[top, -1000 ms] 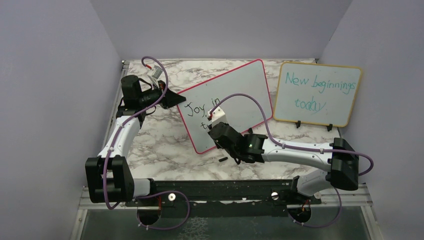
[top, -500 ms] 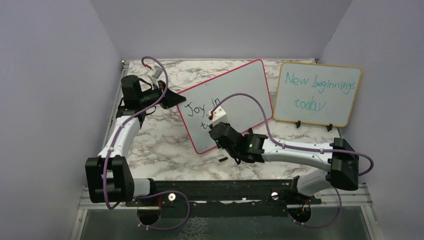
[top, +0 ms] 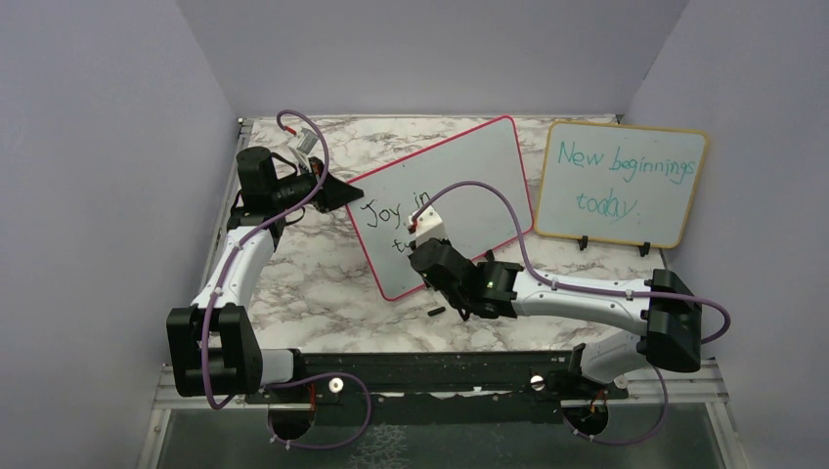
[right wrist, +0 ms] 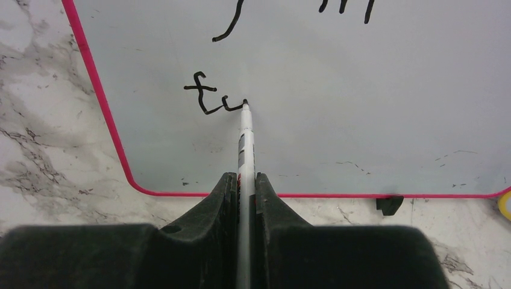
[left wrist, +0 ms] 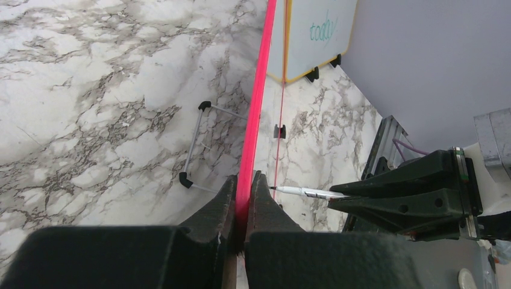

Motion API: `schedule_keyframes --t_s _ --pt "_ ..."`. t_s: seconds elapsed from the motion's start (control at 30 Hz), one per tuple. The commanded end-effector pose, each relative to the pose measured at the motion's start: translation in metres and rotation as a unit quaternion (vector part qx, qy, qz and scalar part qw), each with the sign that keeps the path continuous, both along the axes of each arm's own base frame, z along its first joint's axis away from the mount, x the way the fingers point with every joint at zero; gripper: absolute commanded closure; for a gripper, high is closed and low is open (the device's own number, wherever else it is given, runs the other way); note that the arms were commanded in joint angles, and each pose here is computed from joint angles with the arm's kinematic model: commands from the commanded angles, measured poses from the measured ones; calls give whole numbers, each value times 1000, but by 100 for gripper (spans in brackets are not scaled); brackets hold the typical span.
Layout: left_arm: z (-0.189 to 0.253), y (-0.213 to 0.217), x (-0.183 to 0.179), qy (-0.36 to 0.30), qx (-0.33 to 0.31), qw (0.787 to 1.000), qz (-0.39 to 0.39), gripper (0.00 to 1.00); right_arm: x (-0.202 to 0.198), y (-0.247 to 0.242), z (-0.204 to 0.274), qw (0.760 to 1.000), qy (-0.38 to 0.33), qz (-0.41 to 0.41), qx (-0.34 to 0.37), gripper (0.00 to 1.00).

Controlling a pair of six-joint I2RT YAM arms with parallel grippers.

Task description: Write a sentence on the whiteboard

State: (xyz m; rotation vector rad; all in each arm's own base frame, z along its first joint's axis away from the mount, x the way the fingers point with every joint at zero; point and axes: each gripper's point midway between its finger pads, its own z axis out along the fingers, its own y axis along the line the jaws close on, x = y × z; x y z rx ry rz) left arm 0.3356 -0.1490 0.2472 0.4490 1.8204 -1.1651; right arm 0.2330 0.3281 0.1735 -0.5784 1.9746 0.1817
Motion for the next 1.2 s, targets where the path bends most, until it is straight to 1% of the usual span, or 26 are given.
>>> schedule_keyframes --t_s 0.0,0.63,0.9,1.17 --pt "-34 10 13 13 51 998 42 100 12 5 21 999 -27 -16 26 100" --pt "-34 10 13 13 50 998 41 100 13 18 28 999 -31 8 37 99" --pt "-34 10 13 13 50 998 41 100 7 25 22 999 -17 40 26 100" --pt "-35 10 13 14 50 998 41 100 1 19 11 999 0 43 11 100"
